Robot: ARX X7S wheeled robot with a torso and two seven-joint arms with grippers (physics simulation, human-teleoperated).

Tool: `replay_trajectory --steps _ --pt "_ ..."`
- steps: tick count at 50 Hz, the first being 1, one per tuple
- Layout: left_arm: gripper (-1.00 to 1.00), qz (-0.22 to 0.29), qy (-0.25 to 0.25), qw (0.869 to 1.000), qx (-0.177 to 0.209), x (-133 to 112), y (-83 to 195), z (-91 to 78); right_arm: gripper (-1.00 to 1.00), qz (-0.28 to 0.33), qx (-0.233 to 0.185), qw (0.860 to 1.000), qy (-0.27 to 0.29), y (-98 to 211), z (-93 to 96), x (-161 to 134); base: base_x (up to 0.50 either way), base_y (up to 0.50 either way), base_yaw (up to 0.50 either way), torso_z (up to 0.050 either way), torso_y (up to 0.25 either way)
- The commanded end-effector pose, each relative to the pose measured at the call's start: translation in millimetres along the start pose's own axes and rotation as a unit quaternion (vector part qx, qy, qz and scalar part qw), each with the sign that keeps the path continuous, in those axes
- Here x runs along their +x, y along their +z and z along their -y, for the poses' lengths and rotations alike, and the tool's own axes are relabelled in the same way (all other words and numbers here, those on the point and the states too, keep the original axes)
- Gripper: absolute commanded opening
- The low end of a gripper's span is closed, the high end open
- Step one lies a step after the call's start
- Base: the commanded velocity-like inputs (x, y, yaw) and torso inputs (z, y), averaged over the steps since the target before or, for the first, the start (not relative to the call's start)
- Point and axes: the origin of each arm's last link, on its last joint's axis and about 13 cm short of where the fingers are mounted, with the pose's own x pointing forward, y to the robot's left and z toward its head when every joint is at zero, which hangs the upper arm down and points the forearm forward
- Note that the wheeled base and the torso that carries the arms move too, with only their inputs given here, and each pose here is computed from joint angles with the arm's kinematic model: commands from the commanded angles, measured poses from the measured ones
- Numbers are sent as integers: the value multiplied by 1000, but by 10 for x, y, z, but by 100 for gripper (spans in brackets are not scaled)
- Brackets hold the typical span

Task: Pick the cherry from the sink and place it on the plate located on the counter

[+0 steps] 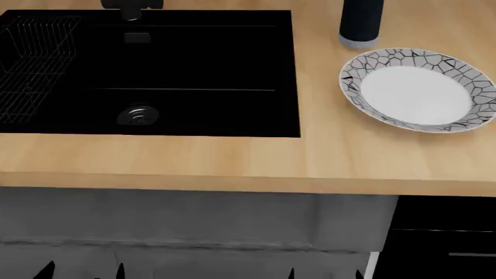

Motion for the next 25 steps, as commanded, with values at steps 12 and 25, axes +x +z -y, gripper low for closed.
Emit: replay_trajectory --steps 12,25 --pt "100 2 -16 1000 -15 8 -14 34 100 -3 3 1000 0 -14 6 32 0 0 0 2 0" --pt "100 0 -21 1000 -16 5 34 52 100 0 10 1000 -5 23 22 30 0 0 0 49 0"
